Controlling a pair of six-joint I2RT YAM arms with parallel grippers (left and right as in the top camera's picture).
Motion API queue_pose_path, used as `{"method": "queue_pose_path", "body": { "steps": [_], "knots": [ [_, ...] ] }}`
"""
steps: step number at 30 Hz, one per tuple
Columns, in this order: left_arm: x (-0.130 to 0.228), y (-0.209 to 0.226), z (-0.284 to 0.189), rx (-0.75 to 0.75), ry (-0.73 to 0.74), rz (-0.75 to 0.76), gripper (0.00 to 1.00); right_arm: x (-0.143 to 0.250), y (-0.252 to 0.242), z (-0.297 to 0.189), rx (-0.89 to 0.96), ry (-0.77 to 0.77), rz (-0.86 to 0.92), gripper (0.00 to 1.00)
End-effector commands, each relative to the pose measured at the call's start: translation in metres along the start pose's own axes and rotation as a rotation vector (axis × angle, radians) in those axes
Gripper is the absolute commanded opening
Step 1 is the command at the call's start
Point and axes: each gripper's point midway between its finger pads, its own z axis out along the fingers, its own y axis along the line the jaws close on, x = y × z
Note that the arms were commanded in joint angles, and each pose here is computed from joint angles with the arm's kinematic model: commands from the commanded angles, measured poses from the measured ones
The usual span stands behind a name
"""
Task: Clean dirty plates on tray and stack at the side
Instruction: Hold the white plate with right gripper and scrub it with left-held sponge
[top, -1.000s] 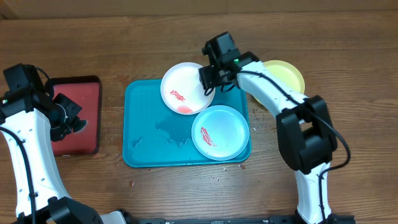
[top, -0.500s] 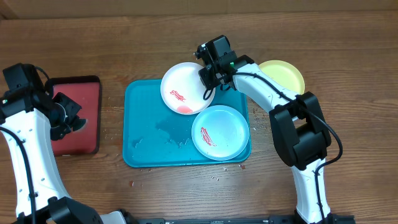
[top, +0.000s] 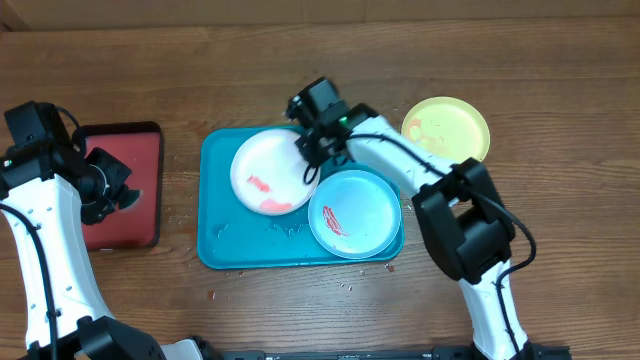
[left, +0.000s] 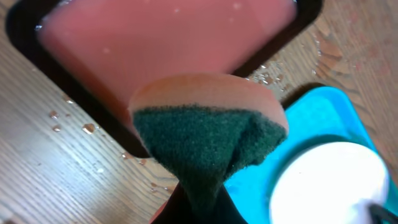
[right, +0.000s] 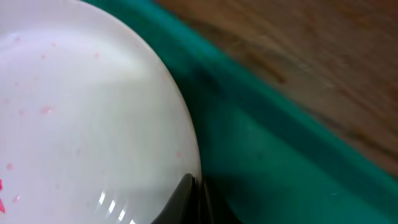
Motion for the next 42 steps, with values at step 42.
{"method": "queue_pose_path", "body": {
  "steps": [42],
  "knots": [
    [0.119,-0.098,0.038,0.117,0.244,0.573,0.04,0.049,0.052,0.019,0.057,0.177,0.484,0.04]
  ]
}}
